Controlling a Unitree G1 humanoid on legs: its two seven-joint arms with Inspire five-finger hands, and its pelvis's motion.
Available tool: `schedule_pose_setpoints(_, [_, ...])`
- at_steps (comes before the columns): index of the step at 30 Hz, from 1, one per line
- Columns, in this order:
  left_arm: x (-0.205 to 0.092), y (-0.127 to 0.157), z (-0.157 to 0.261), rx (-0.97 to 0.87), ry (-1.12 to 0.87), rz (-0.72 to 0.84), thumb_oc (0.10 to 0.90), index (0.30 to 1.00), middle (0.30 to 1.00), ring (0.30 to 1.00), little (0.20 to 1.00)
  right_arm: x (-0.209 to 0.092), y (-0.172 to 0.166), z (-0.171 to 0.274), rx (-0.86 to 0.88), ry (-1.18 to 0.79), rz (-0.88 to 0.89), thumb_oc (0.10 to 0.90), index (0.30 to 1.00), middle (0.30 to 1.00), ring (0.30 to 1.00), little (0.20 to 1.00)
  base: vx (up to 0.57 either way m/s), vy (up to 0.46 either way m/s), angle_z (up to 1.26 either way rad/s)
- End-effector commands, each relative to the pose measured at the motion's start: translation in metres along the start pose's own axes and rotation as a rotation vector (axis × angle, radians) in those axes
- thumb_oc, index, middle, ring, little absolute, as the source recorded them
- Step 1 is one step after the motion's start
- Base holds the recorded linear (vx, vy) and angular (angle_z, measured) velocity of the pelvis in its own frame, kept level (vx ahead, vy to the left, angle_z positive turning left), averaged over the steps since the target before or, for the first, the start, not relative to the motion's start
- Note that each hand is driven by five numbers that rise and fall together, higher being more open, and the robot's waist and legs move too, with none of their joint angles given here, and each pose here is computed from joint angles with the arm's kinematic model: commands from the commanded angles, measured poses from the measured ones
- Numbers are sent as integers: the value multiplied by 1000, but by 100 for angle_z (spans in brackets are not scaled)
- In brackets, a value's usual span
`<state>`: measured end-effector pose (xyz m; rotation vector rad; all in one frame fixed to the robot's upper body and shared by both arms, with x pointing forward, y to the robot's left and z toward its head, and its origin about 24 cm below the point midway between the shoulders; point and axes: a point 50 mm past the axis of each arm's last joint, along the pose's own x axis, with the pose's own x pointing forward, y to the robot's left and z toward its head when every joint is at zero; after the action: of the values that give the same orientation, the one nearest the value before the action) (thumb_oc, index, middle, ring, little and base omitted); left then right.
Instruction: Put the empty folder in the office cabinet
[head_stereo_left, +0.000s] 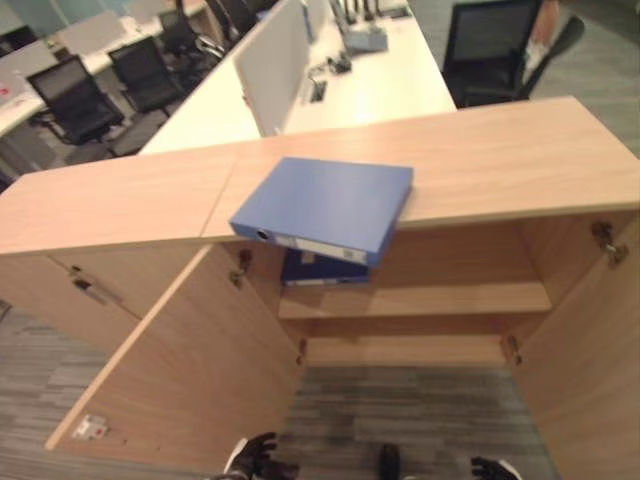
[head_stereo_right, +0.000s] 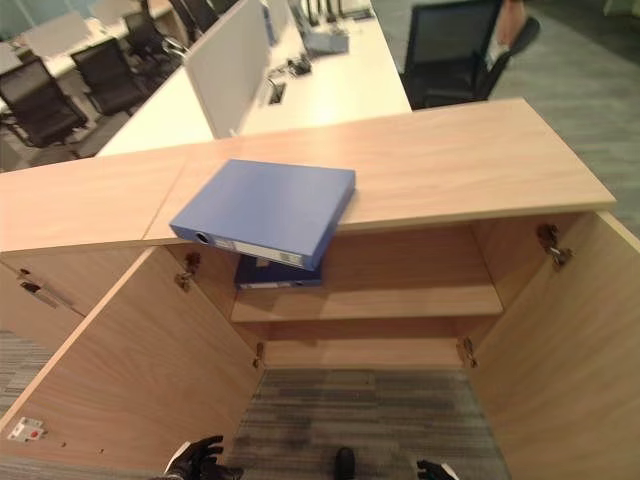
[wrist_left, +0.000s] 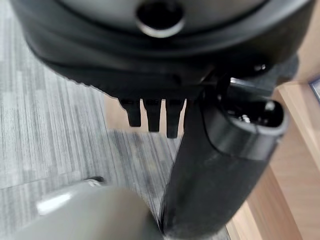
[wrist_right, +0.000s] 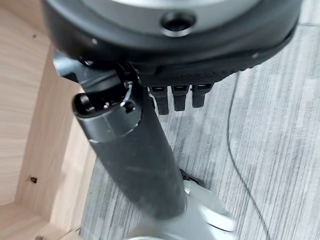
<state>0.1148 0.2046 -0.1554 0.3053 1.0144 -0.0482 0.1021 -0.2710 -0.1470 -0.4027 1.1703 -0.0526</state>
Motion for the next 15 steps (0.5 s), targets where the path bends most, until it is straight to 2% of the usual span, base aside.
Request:
schedule_pose_setpoints(1, [-1, 9, -4, 55, 6, 5, 800, 900, 900, 900, 900, 1, 1, 13, -36, -75, -1, 800, 900, 900, 900, 900, 121, 39, -55])
schedule_pose_setpoints(7, [-3, 15, -10, 75, 24, 14, 800, 900, 900, 900, 900, 0, 11, 11, -41, -68, 24, 800, 900, 900, 900, 900, 55, 37, -14])
schedule_pose_setpoints(12, [-4, 23, -10, 89, 21, 32, 800, 900, 900, 900, 900, 2, 15, 27, -69, -110, 36, 800, 900, 900, 900, 900, -32, 15, -61])
schedule_pose_setpoints(15, [-4, 32, -13, 72, 42, 61, 800, 900, 900, 900, 900, 2, 18, 22, -29, -96, 41, 800, 900, 900, 900, 900, -17, -113, 1])
